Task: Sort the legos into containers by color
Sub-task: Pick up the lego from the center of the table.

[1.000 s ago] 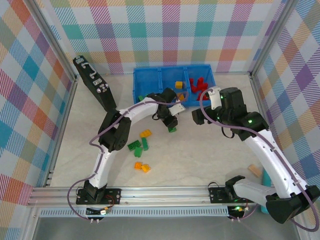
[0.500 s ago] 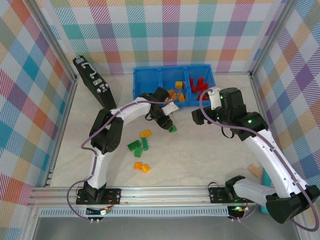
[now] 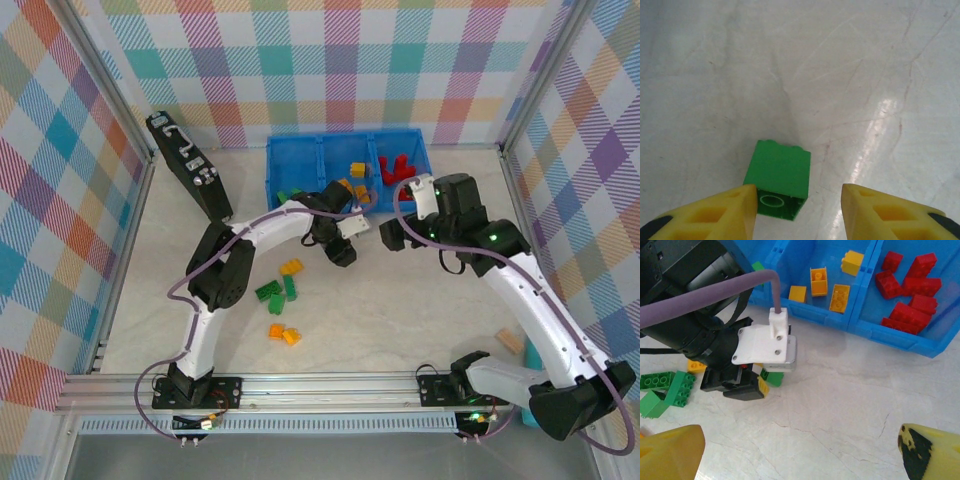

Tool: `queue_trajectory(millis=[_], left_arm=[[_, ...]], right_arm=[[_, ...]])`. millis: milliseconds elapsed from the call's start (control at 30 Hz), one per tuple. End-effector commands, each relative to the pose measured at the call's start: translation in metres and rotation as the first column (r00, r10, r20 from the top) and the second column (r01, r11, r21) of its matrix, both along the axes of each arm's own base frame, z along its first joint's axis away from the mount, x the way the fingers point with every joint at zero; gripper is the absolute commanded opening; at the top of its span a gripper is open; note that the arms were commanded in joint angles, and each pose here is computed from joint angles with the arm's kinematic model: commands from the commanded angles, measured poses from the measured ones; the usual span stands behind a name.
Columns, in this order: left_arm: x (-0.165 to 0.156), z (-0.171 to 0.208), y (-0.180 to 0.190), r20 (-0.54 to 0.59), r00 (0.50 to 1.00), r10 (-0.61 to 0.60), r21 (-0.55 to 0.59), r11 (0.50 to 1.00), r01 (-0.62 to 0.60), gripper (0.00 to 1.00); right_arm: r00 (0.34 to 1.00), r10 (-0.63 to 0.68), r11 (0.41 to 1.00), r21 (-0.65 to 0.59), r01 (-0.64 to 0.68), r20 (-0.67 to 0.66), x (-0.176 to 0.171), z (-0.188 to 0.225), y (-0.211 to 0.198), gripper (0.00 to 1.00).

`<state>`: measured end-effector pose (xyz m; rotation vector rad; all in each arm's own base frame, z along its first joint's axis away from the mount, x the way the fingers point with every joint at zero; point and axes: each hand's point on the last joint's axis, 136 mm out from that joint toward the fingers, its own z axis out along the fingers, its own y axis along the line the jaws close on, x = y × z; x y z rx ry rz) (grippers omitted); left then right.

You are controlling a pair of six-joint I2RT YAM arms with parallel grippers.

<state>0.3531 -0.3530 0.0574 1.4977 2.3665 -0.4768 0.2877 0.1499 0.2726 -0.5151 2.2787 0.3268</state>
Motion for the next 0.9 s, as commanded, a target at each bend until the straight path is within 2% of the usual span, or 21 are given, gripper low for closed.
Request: queue_trajectory(millis=[0, 233, 533, 733, 867], left_arm=[[0.007, -0.004, -0.003, 0.044, 0.999, -0.031, 0.024, 0.999, 0.030, 0.49], [0.013, -0.014, 0.001, 0.074, 0.996, -0.044, 0.070, 0.997, 0.038, 0.55], [0.015, -0.019, -0.002, 0.083, 0.995, -0.050, 0.072, 0.996, 0.044, 0.62], [0.011, -0.026, -0.002, 0.054, 0.997, -0.060, 0.078, 0.995, 0.056, 0.56], [0.007, -0.028, 0.000, 0.032, 0.998, -0.060, 0.080, 0.995, 0.057, 0.48]], right_arm=[[0.999, 0.029, 0.999, 0.020, -0.029, 0.014, 0.001, 0.012, 0.005, 0.99], [0.999, 0.041, 0.999, 0.021, -0.041, -0.005, 0.004, 0.009, 0.010, 0.99], [0.998, 0.054, 0.998, 0.026, -0.053, -0.015, 0.007, 0.008, 0.013, 0.99], [0.999, 0.043, 0.999, 0.019, -0.043, -0.014, 0.007, 0.007, 0.011, 0.99], [0.999, 0.034, 0.999, 0.012, -0.034, -0.008, 0.008, 0.006, 0.010, 0.99]])
